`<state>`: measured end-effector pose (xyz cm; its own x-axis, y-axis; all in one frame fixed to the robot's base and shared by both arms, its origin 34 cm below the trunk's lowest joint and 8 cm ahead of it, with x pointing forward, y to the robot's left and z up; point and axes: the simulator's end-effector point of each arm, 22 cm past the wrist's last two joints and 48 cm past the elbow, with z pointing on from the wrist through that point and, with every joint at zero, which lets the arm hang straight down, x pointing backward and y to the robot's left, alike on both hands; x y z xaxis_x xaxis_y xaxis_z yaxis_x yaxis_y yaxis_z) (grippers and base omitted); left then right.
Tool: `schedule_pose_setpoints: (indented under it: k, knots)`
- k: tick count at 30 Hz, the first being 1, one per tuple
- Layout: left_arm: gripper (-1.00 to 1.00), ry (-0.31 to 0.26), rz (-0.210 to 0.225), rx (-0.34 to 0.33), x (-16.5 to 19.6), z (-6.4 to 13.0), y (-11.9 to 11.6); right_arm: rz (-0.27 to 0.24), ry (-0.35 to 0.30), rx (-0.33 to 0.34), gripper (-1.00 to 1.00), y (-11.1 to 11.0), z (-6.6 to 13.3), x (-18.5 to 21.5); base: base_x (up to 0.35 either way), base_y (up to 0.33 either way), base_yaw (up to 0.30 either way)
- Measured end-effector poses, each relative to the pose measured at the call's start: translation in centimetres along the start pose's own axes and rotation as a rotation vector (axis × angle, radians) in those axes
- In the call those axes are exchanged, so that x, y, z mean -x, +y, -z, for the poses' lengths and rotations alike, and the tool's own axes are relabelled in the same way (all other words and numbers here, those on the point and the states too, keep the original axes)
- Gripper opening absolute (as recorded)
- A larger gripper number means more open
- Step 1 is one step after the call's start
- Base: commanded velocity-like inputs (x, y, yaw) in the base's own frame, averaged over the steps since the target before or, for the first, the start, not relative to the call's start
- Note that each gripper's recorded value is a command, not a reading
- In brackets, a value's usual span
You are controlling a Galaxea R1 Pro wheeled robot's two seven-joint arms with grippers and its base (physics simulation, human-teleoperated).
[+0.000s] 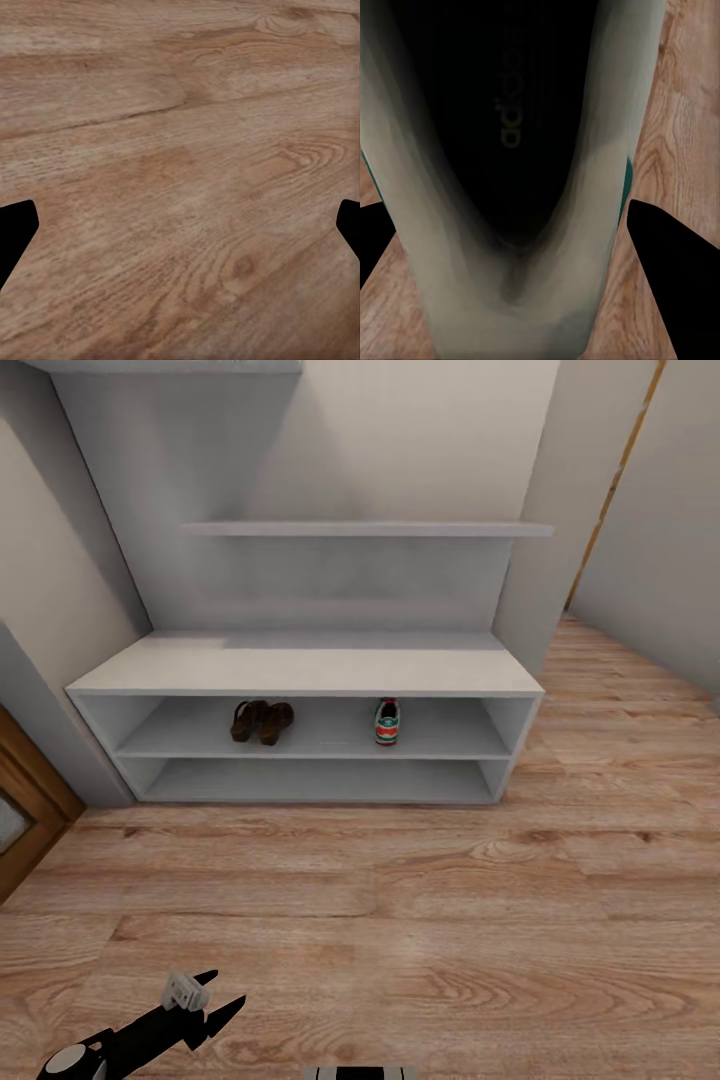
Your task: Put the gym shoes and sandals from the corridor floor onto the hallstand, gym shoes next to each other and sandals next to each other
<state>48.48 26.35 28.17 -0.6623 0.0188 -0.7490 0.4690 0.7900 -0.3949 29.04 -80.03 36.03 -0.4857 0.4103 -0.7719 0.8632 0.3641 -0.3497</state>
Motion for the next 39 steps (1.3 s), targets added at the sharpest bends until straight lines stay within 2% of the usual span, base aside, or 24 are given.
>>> schedule_pose_setpoints:
  k: [6,7,10,11,12,13,14,16,17,18,19,22,23,24,25,26,31,35,38,39]
  knots:
    - [1.00,0.000,0.001,0.000,0.0,0.0,0.0,0.004,0.008,0.006,-1.00,0.2,0.1,-0.4,-0.001,0.000,0.000]
    - [1.00,-0.001,-0.002,-0.001,0.0,0.0,0.0,0.016,0.036,0.023,-1.00,1.2,0.4,-2.2,0.000,0.000,0.000]
    - [1.00,-0.002,-0.004,-0.006,0.0,0.0,-0.1,0.048,0.057,0.051,-1.00,2.6,1.0,-3.8,0.000,0.000,0.000]
    - [1.00,-0.002,-0.005,-0.014,0.0,0.0,-0.3,0.093,0.069,0.084,-1.00,4.0,1.4,-5.0,0.000,0.000,0.000]
    - [1.00,-0.002,-0.005,-0.019,0.0,0.1,-0.4,0.116,0.074,0.104,-1.00,4.9,1.7,-5.6,0.000,0.000,0.000]
    - [1.00,-0.001,-0.006,-0.043,0.0,0.1,-0.9,0.197,0.082,0.180,-1.00,7.7,2.6,-7.2,0.000,0.000,0.000]
    - [1.00,0.000,-0.006,-0.063,0.0,0.1,-1.3,0.239,0.105,0.250,-1.00,10.5,4.0,-9.5,0.000,0.000,0.000]
    - [1.00,0.001,-0.007,-0.082,0.0,0.2,-1.7,0.267,0.114,0.302,-1.00,12.3,4.9,-10.7,0.000,0.000,0.000]
    - [1.00,0.005,-0.011,-0.107,0.0,0.6,-1.9,0.304,0.112,0.390,-1.00,15.8,6.6,-12.0,0.000,0.000,0.000]
    - [1.00,0.005,-0.011,-0.111,0.0,0.8,-1.9,0.317,0.141,0.442,-1.00,18.0,8.4,-14.5,0.000,0.000,0.000]
    - [1.00,0.005,-0.011,-0.113,0.0,0.9,-1.9,0.326,0.135,0.459,-1.00,18.6,8.7,-14.5,0.000,0.000,0.000]
    - [1.00,-0.008,0.002,-0.113,0.2,1.3,-1.6,0.404,0.131,0.617,-1.00,25.5,13.9,-17.8,0.000,0.000,0.000]
    - [1.00,-0.016,0.007,-0.141,0.2,1.5,-2.2,0.419,0.107,0.691,-1.00,29.1,16.8,-18.3,0.000,0.000,0.000]
    - [1.00,-0.016,0.007,-0.154,0.2,1.6,-2.5,0.503,0.118,0.825,-1.00,33.9,22.4,-22.1,0.000,0.000,0.000]
    - [1.00,-0.015,0.007,-0.161,0.2,1.6,-2.6,0.500,0.133,0.860,-1.00,35.3,24.6,-23.4,0.000,0.000,0.000]
    - [1.00,-0.013,0.006,-0.174,0.1,1.7,-2.9,0.519,0.113,0.862,-1.00,35.5,24.3,-22.6,0.000,0.000,0.000]
    - [1.00,-0.011,0.006,-0.202,0.1,1.8,-3.5,0.562,0.141,0.929,-1.00,38.9,28.3,-23.8,0.000,0.000,0.000]
    - [1.00,-0.011,0.005,-0.211,0.1,1.9,-3.7,0.587,0.223,0.960,-1.00,42.4,32.1,-23.5,0.000,0.000,0.000]
    - [1.00,-0.010,0.005,-0.217,0.1,1.9,-3.8,0.585,0.257,0.975,-1.00,44.5,34.2,-22.7,0.000,0.000,0.000]
    - [1.00,-0.010,0.004,-0.223,0.1,2.0,-3.9,0.578,0.274,0.986,-1.00,45.9,35.7,-22.1,0.000,0.000,0.000]
